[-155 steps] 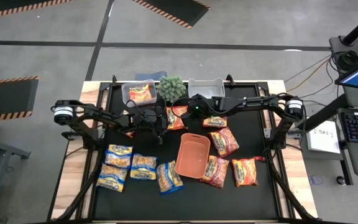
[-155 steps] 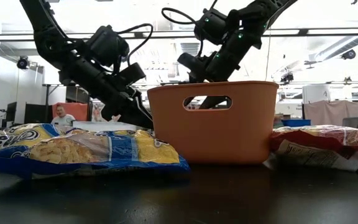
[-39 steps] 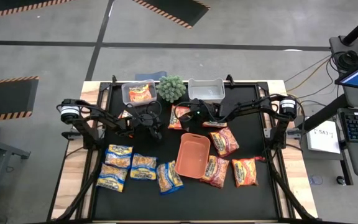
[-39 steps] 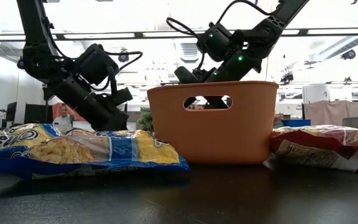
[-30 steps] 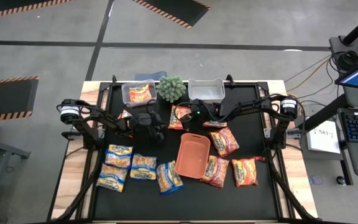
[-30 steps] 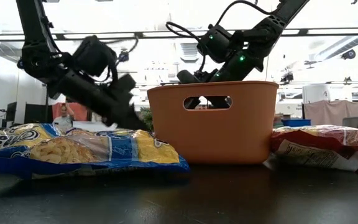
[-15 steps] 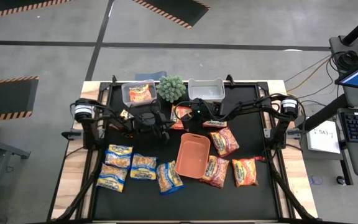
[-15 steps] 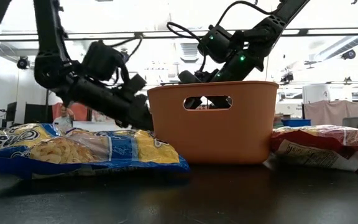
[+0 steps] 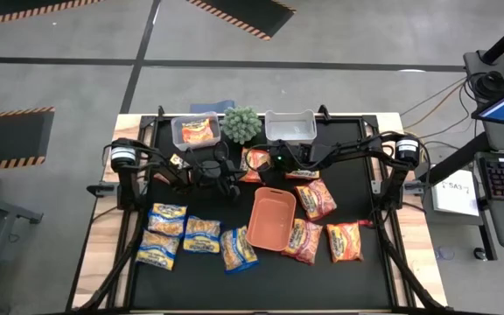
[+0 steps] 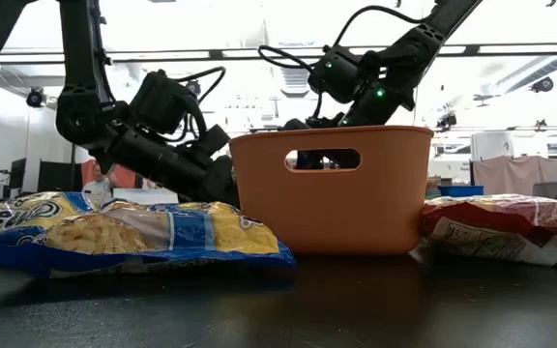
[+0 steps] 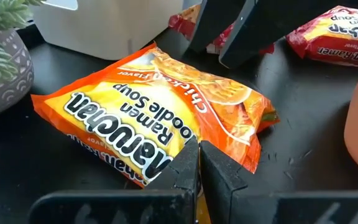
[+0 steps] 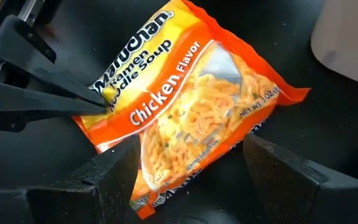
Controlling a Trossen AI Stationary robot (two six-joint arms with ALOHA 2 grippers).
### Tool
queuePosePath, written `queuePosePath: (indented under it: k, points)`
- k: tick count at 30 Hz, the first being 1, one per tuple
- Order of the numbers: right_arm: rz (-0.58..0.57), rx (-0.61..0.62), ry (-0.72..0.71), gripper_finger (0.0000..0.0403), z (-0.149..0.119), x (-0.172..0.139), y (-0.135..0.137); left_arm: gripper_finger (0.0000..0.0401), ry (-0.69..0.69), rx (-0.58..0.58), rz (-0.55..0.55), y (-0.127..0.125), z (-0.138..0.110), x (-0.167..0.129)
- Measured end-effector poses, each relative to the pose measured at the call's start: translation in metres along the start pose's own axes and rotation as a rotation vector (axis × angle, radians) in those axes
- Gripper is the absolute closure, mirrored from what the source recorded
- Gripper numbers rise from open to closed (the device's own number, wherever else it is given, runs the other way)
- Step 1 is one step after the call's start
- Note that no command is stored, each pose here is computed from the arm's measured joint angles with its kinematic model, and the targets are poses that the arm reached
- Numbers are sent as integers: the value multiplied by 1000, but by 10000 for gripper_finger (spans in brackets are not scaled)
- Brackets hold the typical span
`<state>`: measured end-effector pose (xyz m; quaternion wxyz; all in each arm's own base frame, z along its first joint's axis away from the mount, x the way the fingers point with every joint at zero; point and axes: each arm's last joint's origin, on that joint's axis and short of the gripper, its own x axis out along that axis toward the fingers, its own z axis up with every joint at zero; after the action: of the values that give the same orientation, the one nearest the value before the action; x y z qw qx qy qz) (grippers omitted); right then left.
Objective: Sort Maruchan noodles
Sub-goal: Put the orange noodle pack into the transparent bin
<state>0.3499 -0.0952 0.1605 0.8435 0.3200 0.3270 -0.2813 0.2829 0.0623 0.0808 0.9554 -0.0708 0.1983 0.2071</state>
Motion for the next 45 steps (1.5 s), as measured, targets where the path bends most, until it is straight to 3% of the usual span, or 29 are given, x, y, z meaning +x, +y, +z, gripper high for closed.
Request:
queuePosePath:
  k: [21, 31, 45]
  points:
    - [6, -1, 24, 129, 1, -2, -3, 401, 7, 2, 4, 0, -1, 0]
    - [-8, 26, 62, 129, 5, -15, -8, 401, 17, 0, 75, 3, -4, -1]
    - [18, 74, 6, 129, 5, 10, -11, 401, 35, -54, 123, 5, -8, -3]
